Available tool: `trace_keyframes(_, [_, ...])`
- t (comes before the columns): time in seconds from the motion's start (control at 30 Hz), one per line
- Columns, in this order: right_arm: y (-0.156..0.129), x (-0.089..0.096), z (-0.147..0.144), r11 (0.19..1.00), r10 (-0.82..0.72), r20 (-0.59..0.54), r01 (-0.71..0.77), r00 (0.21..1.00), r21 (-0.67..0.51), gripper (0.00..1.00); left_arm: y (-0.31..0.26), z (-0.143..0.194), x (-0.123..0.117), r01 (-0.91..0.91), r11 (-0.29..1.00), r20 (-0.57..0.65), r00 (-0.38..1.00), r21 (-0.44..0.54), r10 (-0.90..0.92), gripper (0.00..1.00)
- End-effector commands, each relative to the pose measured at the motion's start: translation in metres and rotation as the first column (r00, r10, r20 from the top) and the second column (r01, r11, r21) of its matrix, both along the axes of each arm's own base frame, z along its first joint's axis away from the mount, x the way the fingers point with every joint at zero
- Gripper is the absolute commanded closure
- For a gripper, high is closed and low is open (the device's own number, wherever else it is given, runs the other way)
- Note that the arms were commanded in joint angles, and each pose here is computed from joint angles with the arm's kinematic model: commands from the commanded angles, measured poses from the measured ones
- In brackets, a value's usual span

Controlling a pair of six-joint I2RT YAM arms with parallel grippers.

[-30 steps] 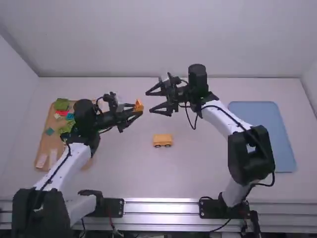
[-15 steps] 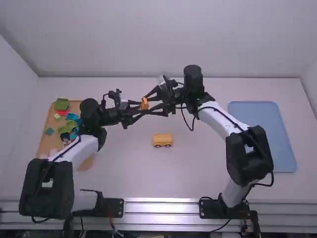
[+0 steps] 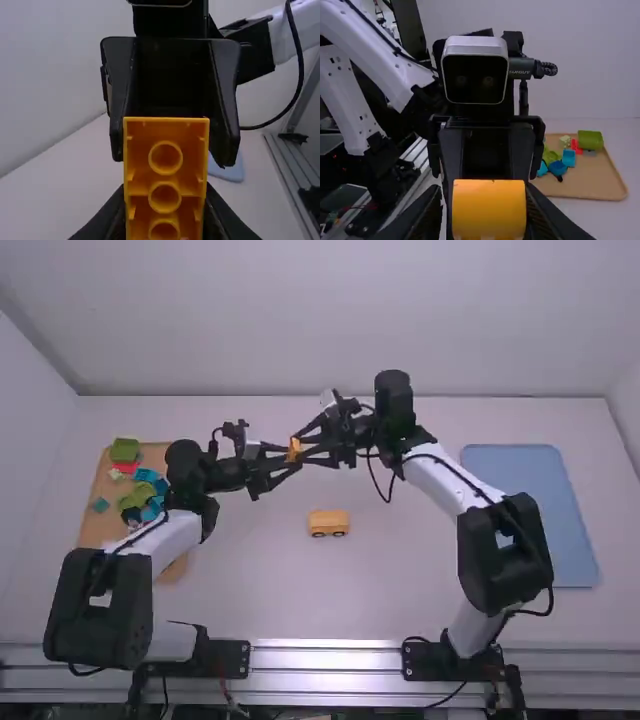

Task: Assemble lego blocks to make yellow taxi

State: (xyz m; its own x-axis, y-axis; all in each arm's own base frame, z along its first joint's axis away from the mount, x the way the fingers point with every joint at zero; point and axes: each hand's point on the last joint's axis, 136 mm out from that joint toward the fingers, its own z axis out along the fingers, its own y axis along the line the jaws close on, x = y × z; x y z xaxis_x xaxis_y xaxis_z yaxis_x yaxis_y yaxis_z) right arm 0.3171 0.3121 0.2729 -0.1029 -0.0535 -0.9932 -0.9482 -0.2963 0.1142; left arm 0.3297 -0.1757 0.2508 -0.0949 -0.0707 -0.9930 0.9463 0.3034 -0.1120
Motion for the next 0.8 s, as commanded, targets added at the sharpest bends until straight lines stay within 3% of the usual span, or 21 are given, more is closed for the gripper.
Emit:
trace_keyframes(0.0, [0.004, -0.003, 0.008, 1.000, 0.027, 0.026, -0.028, 0.999, 0.014, 0.57, 0.002, -0.003, 0.004, -0.019, 1.000, -0.012, 1.000, -0.004, 0.019, 0.98])
trace_keyframes(0.13, [0.004, -0.003, 0.008, 1.000, 0.026, 0.026, -0.026, 0.999, 0.014, 0.58, 0.002, -0.002, 0.004, -0.020, 1.000, -0.008, 1.000, -0.004, 0.020, 0.98])
trace_keyframes(0.17, [0.005, -0.002, 0.008, 1.000, 0.019, 0.026, -0.019, 0.999, 0.012, 0.65, 0.002, -0.002, 0.004, -0.019, 1.000, -0.007, 1.000, -0.005, 0.019, 0.98])
trace_keyframes(0.27, [0.005, 0.000, 0.007, 1.000, 0.007, 0.026, -0.007, 1.000, 0.009, 0.74, 0.002, -0.001, 0.005, -0.025, 1.000, -0.031, 0.999, -0.015, 0.025, 0.97])
trace_keyframes(0.3, [0.005, 0.001, 0.007, 1.000, 0.005, 0.027, -0.005, 1.000, 0.009, 0.82, 0.002, 0.000, 0.005, -0.023, 1.000, -0.033, 0.999, -0.018, 0.023, 0.96])
trace_keyframes(0.37, [0.005, 0.001, 0.007, 1.000, 0.006, 0.027, -0.006, 1.000, 0.009, 0.88, 0.002, 0.001, 0.004, -0.021, 1.000, -0.029, 0.999, -0.020, 0.021, 0.89])
trace_keyframes(0.47, [0.005, 0.001, 0.007, 1.000, 0.002, 0.027, -0.003, 1.000, 0.009, 0.94, 0.002, 0.003, 0.005, -0.024, 0.999, -0.017, 1.000, -0.021, 0.024, 0.50])
trace_keyframes(0.5, [0.006, 0.004, 0.008, 1.000, -0.013, 0.032, 0.012, 0.999, 0.008, 0.94, 0.002, 0.003, 0.004, -0.021, 1.000, -0.014, 1.000, -0.021, 0.021, 0.01])
trace_keyframes(0.6, [0.008, 0.028, 0.011, 0.990, -0.142, -0.009, 0.142, 0.990, -0.017, 0.95, 0.002, 0.002, 0.004, -0.023, 1.000, -0.022, 1.000, -0.020, 0.022, 0.01])
trace_keyframes(0.67, [-0.001, 0.065, 0.017, 0.939, -0.344, -0.040, 0.343, 0.938, -0.039, 0.95, 0.003, -0.006, 0.006, -0.029, 1.000, -0.055, 0.998, -0.010, 0.028, 0.01])
trace_keyframes(0.77, [-0.021, 0.096, 0.018, 0.838, -0.543, -0.037, 0.539, 0.839, -0.089, 0.95, 0.005, -0.024, 0.011, -0.060, 0.998, -0.100, 0.993, 0.027, 0.063, 0.01])
